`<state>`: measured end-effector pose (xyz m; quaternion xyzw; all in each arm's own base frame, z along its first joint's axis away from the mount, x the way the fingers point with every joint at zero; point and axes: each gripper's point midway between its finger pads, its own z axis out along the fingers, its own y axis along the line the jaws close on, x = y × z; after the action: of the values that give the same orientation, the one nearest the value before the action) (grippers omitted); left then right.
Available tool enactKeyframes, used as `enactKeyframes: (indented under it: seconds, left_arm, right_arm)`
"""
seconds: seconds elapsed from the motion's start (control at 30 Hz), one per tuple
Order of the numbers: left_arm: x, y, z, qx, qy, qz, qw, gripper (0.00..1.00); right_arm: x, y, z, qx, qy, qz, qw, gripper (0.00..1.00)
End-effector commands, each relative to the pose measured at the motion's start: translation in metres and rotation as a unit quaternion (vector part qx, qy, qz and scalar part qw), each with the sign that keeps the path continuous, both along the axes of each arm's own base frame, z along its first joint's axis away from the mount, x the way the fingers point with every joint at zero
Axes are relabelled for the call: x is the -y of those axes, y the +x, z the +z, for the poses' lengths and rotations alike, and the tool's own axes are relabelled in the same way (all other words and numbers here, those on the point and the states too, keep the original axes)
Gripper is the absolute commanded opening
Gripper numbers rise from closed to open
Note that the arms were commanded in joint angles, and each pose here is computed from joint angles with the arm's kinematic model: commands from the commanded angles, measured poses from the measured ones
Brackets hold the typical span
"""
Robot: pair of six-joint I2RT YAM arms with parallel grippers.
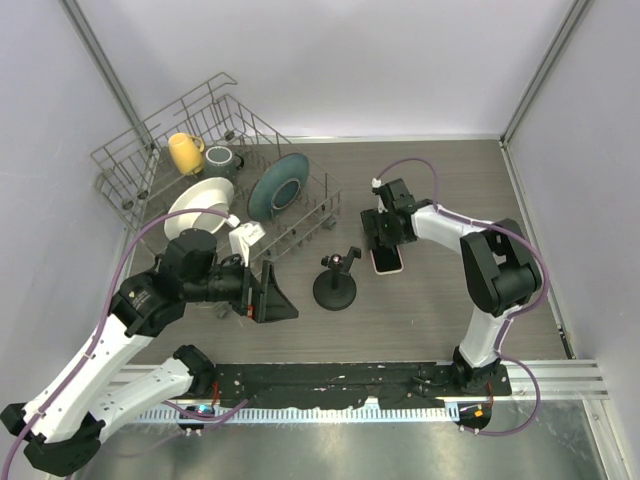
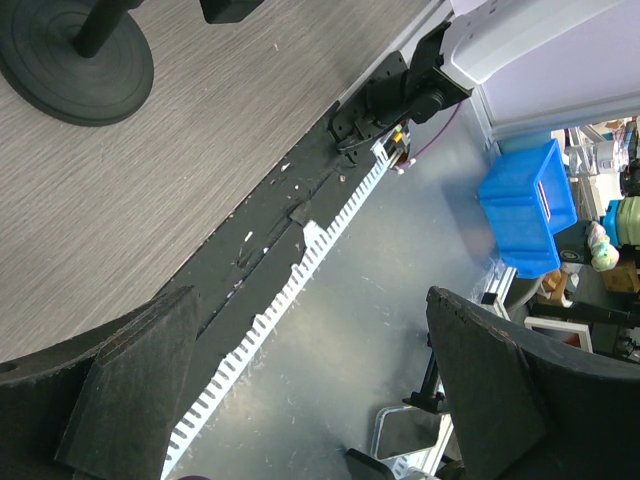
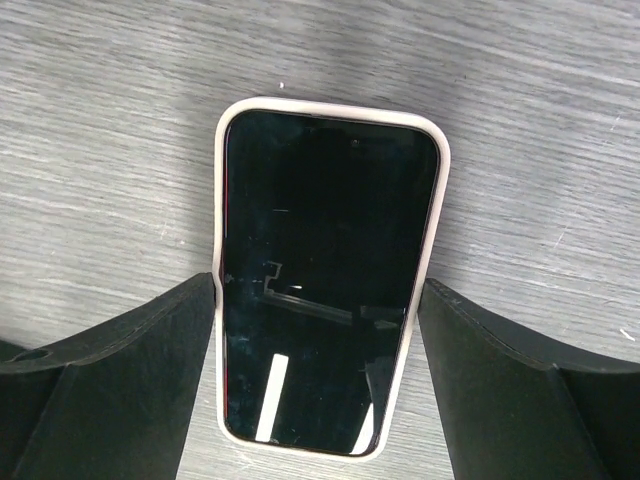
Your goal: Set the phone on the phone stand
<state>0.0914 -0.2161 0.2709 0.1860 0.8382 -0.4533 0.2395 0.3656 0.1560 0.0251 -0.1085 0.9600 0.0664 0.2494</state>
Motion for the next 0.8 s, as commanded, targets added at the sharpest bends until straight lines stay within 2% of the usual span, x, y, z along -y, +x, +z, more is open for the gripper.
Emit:
enactKeyframes:
  seconds: [0.0,0.17,0.37,0.47,0.57,0.73,0.77]
  left_arm:
    - [0.002,0.001,0.007,0.010,-0.013,-0.003,1.000,1.00]
    - [0.001,0.000,0.008,0.011,-0.015,0.000,1.000,1.00]
    - [0.001,-0.001,0.008,0.011,-0.014,-0.002,1.000,1.00]
    - [0.000,-0.001,0.008,0.011,-0.013,-0.001,1.000,1.00]
    - [0.000,0.000,0.007,0.011,-0.011,0.001,1.000,1.00]
    - [-0.001,0.000,0.006,0.011,-0.008,0.002,1.000,1.00]
    - [-0.001,0.000,0.006,0.011,-0.008,0.001,1.000,1.00]
  right_arm:
    - [0.003,0.003,-0.002,0.002,-0.057,-0.028,0.998,0.86]
    - [0.008,-0.006,-0.011,-0.016,-0.115,-0.037,0.993,0.86]
    - [-0.002,-0.017,-0.030,-0.055,-0.103,-0.024,0.993,0.82]
    - [-0.012,-0.021,-0.037,-0.070,-0.069,-0.008,0.995,0.70]
    - [-0.012,-0.022,-0.042,-0.073,-0.046,-0.010,0.996,0.47]
    - [-0.005,-0.018,-0.043,-0.064,-0.057,-0.012,0.996,0.20]
    - [-0.005,-0.016,-0.037,-0.054,-0.056,-0.011,0.997,0.10]
